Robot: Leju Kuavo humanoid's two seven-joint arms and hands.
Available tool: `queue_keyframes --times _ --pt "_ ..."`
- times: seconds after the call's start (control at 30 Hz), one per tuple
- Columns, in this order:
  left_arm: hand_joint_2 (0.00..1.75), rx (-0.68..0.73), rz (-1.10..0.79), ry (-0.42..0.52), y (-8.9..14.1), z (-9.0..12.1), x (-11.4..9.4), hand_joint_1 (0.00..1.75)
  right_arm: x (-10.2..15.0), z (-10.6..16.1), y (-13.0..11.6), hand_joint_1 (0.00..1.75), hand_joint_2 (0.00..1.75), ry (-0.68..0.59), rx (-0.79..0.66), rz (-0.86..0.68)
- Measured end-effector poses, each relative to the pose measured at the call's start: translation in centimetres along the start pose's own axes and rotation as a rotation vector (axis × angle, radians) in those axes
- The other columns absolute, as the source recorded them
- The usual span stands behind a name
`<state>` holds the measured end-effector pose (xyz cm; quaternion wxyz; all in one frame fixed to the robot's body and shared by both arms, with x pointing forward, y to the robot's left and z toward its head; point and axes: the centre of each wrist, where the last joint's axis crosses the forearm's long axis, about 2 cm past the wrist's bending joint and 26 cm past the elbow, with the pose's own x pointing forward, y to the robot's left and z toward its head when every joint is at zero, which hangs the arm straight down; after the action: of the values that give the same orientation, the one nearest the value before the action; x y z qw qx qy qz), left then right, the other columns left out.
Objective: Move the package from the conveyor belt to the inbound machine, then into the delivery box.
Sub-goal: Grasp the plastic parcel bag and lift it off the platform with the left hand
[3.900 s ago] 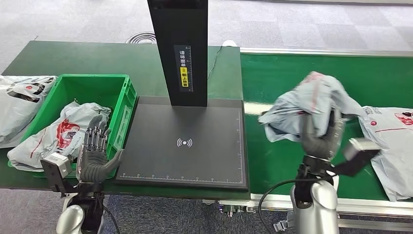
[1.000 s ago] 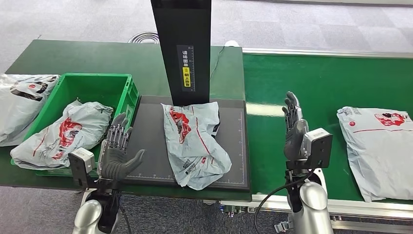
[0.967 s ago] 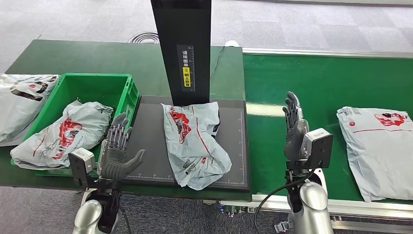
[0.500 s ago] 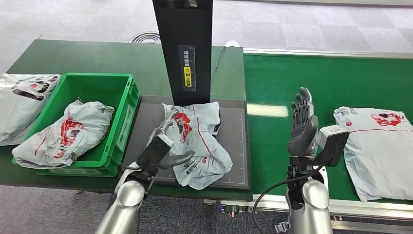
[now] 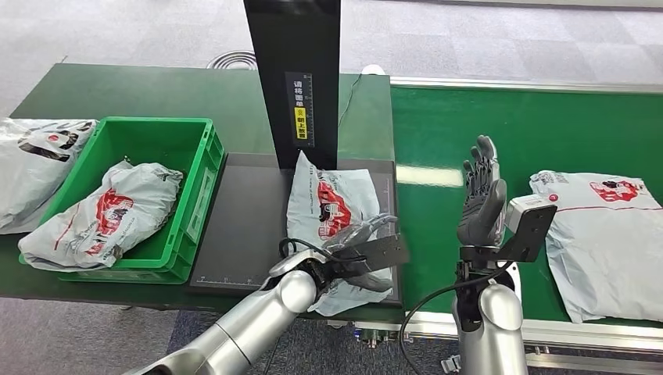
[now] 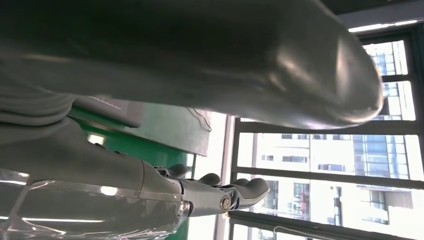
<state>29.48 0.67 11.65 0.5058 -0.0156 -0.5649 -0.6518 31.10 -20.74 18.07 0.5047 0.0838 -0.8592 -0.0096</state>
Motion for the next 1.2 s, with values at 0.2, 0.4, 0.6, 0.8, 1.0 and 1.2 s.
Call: queue_keyframes --times 0.2,0.4,0.6,0.8,1.0,1.2 --pt "1.75 -0.146 -0.117 0.074 -1.1 -0.2 -0.5 1.75 0.0 -0.4 -0.2 0.00 0.00 0.007 -0.009 0.004" --pt "1.75 -0.131 -0.176 0.059 -1.0 -0.2 -0.9 1.75 -0.2 -0.3 -0.3 0.00 0.00 0.014 -0.015 0.001" --pt "1.75 -0.118 -0.196 0.056 -1.0 -0.2 -1.1 1.75 -0.2 -0.3 -0.3 0.00 0.00 0.015 -0.015 -0.002" --pt "1.75 -0.114 -0.215 0.037 -1.0 -0.2 -1.3 1.75 -0.2 -0.2 -0.3 0.00 0.00 0.015 -0.014 -0.012" --pt "1.75 -0.114 -0.218 0.037 -1.0 -0.2 -1.3 1.75 -0.2 -0.2 -0.3 0.00 0.00 0.015 -0.015 -0.013" --pt "1.75 -0.113 -0.218 0.037 -1.0 -0.2 -1.3 1.75 -0.3 -0.2 -0.3 0.00 0.00 0.015 -0.015 -0.013"
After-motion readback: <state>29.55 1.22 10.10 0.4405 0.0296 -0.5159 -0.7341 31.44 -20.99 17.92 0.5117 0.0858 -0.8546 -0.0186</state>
